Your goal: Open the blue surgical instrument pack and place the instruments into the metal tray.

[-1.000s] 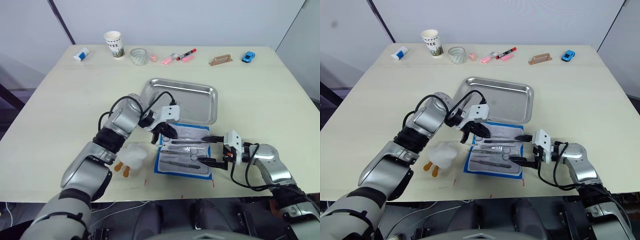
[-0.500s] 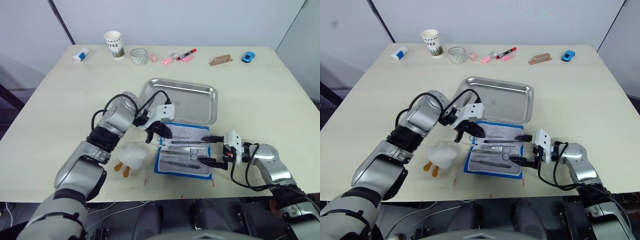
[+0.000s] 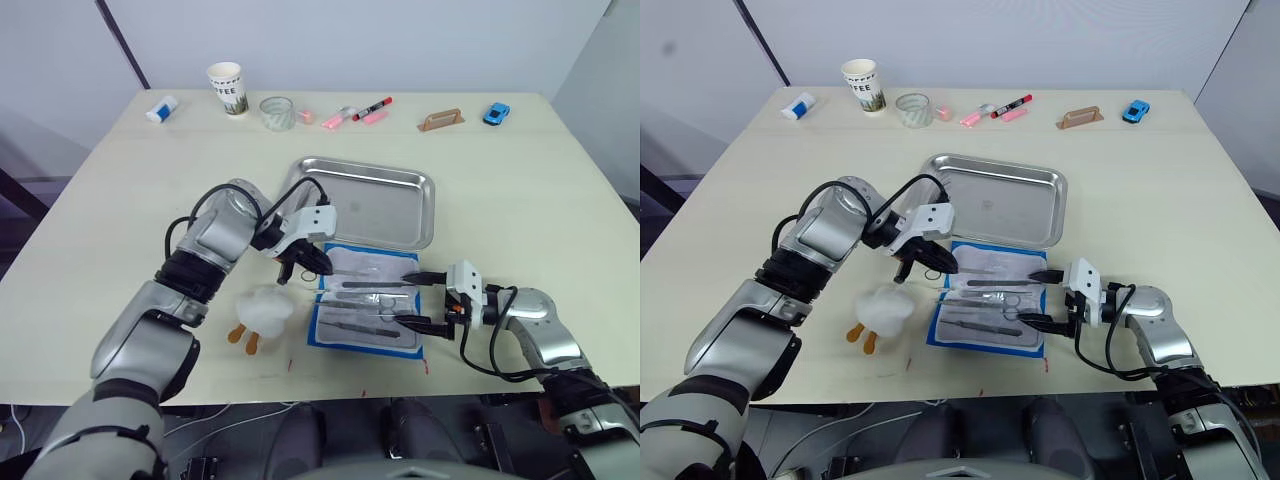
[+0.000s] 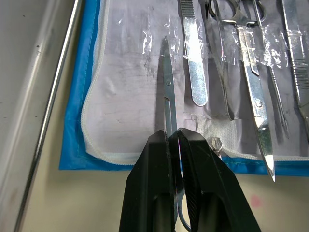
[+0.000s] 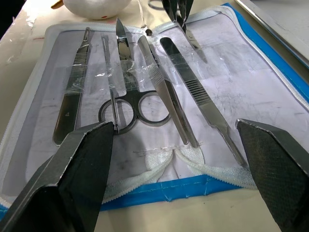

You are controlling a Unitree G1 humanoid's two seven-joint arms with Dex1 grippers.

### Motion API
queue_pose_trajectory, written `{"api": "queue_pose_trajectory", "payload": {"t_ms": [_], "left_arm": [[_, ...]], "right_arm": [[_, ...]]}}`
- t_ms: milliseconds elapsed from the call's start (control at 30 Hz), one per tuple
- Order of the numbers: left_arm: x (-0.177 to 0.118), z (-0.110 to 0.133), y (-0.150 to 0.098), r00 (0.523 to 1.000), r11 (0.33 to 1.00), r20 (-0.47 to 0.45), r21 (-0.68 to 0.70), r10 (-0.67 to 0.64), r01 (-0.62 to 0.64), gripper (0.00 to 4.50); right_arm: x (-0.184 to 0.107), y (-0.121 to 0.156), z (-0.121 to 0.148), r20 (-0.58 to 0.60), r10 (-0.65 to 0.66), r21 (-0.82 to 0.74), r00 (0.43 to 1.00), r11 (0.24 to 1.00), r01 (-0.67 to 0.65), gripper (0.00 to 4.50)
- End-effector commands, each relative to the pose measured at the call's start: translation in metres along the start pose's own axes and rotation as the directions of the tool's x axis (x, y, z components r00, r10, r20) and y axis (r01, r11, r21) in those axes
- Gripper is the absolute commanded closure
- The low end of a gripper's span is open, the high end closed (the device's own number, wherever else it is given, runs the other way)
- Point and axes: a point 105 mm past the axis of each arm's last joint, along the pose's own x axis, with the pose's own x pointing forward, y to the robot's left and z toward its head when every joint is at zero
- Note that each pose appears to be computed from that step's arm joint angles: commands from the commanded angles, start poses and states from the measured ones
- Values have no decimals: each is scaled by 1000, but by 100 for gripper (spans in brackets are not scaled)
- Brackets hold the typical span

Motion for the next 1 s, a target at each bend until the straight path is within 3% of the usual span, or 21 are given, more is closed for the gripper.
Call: {"api": "queue_pose_trajectory", "payload": {"t_ms": [33, 467, 667, 833, 933, 1000], "left_arm": [[-17, 6, 0, 999, 999, 39, 47, 16, -17, 446], [-42, -14, -10, 996, 998, 92, 68, 3, -10, 446], [-54, -6, -12, 975, 999, 216, 15, 40, -45, 446], [-59, 7, -1, 925, 984, 336, -75, 178, -162, 446], [-63, 22, 15, 838, 940, 427, -197, 338, -279, 446], [-64, 32, 27, 754, 891, 477, -283, 452, -355, 446]], "right_arm": [[7, 18, -38, -112, 48, 126, 993, 991, -34, 9], [8, 18, -39, -116, 54, 122, 992, 992, -40, 9], [9, 18, -40, -115, 57, 121, 992, 992, -43, 9], [8, 19, -40, -115, 57, 122, 992, 992, -43, 9], [8, 19, -40, -115, 58, 123, 992, 991, -44, 9], [7, 19, -41, -117, 59, 124, 991, 991, -44, 9]]}}
